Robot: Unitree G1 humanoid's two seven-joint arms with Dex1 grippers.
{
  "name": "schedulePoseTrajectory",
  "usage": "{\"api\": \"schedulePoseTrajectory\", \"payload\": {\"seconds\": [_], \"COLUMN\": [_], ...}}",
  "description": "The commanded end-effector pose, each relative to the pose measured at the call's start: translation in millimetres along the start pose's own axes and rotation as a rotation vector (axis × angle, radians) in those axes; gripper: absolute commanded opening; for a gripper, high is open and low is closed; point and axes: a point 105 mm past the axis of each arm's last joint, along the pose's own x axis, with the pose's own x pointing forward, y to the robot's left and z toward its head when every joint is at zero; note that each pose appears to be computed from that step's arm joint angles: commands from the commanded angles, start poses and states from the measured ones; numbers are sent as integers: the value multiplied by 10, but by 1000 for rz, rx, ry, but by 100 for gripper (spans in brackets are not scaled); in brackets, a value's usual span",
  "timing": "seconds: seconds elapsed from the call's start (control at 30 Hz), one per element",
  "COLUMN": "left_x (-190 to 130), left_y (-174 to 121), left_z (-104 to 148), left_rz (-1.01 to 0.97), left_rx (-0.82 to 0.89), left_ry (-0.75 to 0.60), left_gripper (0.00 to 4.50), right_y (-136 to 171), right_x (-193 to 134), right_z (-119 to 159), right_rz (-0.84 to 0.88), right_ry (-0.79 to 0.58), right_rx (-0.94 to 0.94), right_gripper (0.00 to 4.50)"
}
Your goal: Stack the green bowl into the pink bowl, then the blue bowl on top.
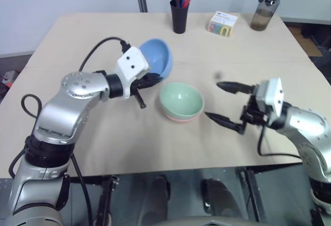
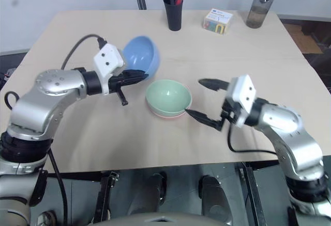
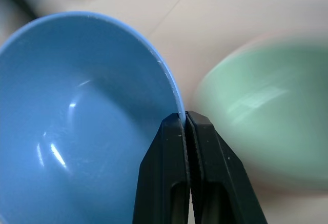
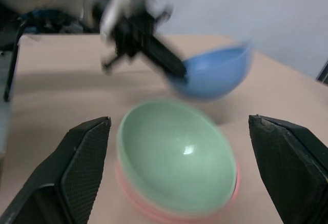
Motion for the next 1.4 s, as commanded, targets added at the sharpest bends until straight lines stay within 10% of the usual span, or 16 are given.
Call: {"api": "schedulePoseTrajectory", "payload": {"seconds": [0.03, 0.33, 0.6, 0.87, 1.03, 1.4], "left_x": [-19, 119, 154, -214, -546, -982], "left_y": [-45, -221, -168, 27, -269, -730], "left_z": [242, 233, 260, -25, -302, -577], "left_rz": [-118, -408, -403, -20, 18, 129], "left_rx": [49, 82, 36, -80, -267, -437], "left_ry": [-107, -148, -167, -118, -86, 14], "left_gripper": [2, 2, 306, 306, 432, 432], "right_y": [76, 39, 7, -147, -401, -528], "right_x": [-251, -795, -725, -525, -438, -649], "right_z": [156, -31, -1, -207, -304, -341], "right_rz": [-40, -206, -182, -97, -88, -22], "right_ry": [-20, 143, 134, 180, 181, 265], "right_rx": [-80, -106, -126, 31, 76, 63], "right_gripper": [450, 450, 450, 450, 450, 450]}}
